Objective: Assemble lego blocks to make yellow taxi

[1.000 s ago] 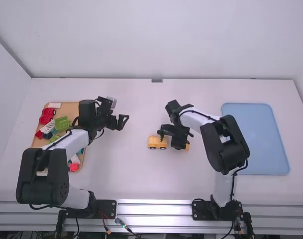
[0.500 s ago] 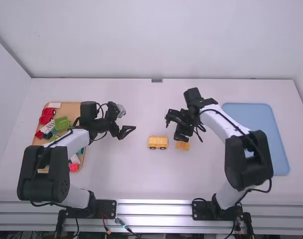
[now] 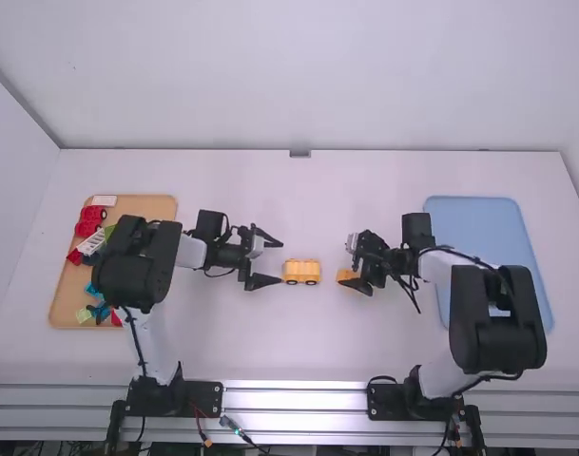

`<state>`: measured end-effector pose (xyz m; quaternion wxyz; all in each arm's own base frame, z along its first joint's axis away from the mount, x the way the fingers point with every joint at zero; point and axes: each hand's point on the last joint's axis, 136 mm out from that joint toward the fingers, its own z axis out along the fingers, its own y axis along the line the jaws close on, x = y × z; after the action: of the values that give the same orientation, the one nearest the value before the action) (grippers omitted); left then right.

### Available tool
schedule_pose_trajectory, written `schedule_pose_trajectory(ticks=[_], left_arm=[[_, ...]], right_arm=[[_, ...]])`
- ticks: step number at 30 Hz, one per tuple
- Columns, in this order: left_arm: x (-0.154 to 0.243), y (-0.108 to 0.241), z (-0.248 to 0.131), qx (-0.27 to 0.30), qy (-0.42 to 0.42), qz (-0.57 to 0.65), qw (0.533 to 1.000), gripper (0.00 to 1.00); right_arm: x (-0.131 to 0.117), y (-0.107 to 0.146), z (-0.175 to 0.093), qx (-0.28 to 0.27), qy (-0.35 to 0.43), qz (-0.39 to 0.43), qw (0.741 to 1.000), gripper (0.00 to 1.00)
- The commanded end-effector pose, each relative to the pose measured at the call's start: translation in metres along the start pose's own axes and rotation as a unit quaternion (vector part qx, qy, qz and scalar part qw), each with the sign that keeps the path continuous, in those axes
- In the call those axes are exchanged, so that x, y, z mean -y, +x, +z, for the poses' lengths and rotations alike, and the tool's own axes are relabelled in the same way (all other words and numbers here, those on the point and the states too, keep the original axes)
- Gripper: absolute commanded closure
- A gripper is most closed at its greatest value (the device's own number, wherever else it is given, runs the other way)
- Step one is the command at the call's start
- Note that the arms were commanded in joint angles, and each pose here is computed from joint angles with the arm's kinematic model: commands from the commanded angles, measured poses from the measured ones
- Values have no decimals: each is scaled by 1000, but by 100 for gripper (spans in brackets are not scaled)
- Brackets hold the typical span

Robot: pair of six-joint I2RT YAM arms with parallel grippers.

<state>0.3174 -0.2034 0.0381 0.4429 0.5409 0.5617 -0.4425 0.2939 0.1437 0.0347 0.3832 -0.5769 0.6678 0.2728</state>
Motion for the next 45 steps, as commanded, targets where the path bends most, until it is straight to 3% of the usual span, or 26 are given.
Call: schedule_pose_trajectory(ticks=[1, 9, 15, 21, 29, 36, 45], left_arm=[[4, -2, 18, 10, 32, 19, 999, 1], [10, 17, 54, -59, 46, 30, 997, 1], [14, 24, 55, -70, 45, 26, 996, 1], [11, 25, 51, -72, 37, 1, 997, 1], [9, 24, 51, -70, 34, 3, 997, 1], [9, 24, 52, -70, 34, -7, 997, 1], [9, 24, 51, -71, 33, -10, 997, 1]], right_arm=[[-12, 2, 3, 39, -16, 14, 999, 1], [-17, 28, 17, 36, -23, 14, 999, 2], [-23, 40, 24, 45, -35, 3, 998, 7], [-17, 55, 15, 40, -18, 34, 998, 14], [-22, 58, 12, 47, -23, 24, 998, 44], [-19, 63, 21, 76, -19, 31, 996, 43], [-19, 61, 24, 101, -22, 34, 994, 51]])
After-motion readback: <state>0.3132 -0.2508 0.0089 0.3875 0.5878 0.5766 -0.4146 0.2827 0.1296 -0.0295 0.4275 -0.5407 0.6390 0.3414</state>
